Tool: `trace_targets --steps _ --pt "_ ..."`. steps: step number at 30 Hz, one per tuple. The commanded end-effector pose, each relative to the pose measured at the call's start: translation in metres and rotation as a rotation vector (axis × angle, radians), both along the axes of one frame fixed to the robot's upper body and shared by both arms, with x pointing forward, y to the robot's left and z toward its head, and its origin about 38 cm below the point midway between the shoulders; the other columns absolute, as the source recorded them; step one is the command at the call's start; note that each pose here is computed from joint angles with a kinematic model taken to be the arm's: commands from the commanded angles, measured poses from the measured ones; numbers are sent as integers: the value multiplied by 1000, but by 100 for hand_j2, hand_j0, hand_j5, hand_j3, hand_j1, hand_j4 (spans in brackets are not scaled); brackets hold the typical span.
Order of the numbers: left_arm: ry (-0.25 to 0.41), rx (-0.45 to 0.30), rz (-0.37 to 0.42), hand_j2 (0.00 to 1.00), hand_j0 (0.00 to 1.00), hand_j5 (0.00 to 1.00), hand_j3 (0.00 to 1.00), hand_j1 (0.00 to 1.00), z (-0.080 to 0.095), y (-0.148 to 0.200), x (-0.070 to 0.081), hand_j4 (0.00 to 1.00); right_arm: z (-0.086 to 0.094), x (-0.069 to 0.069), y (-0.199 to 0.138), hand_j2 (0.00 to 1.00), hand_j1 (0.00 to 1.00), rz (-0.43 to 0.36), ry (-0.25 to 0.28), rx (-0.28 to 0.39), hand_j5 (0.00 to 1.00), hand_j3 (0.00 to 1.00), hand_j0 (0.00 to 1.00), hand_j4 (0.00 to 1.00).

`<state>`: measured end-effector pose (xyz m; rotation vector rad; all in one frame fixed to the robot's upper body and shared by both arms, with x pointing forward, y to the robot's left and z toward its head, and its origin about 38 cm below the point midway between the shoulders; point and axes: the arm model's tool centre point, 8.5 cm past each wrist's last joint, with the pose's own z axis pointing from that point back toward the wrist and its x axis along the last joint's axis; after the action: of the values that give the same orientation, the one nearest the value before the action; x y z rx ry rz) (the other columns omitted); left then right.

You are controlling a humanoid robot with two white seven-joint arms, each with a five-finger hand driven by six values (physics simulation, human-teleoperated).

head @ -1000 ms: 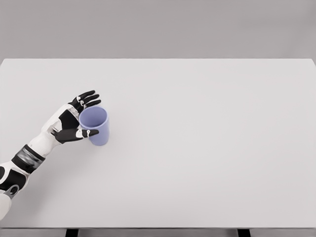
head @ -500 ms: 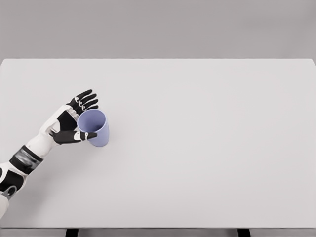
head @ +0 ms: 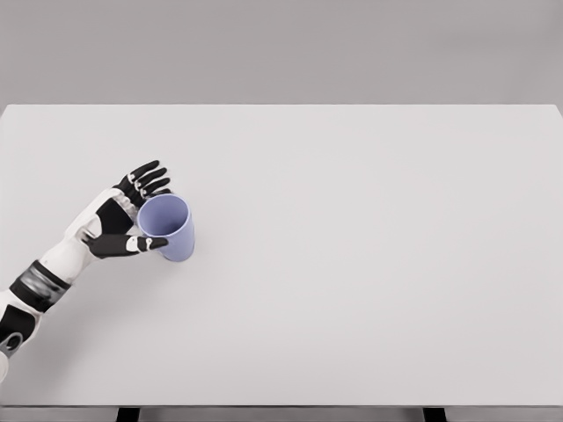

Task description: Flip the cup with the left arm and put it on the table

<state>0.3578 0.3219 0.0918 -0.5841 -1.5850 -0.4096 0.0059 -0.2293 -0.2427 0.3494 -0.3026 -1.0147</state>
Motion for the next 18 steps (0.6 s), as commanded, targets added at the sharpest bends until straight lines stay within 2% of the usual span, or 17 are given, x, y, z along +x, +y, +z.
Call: trace_targets --steps 1,10,14,15,16,18 --pt "-1 27 8 100 100 100 100 100 4 12 0 100 0 0 0 100 100 1 0 0 100 100 100 100" --pt "10 112 29 100 100 100 100 100 13 49 -3 100 0 1 0 100 100 1 -3 0 100 100 100 100" --pt "-25 151 74 100 100 100 100 100 37 78 3 100 0 0 0 100 100 1 0 0 100 100 100 100" --pt "-39 165 61 100 100 100 100 100 45 82 5 100 0 1 0 100 100 1 -1 0 100 100 100 100" --pt "-69 197 15 100 100 100 100 100 58 90 4 100 0 0 0 100 100 1 -1 0 100 100 100 100" --pt "-113 236 -122 100 100 100 100 100 71 86 -1 100 0 1 0 100 100 1 -1 0 100 100 100 100"
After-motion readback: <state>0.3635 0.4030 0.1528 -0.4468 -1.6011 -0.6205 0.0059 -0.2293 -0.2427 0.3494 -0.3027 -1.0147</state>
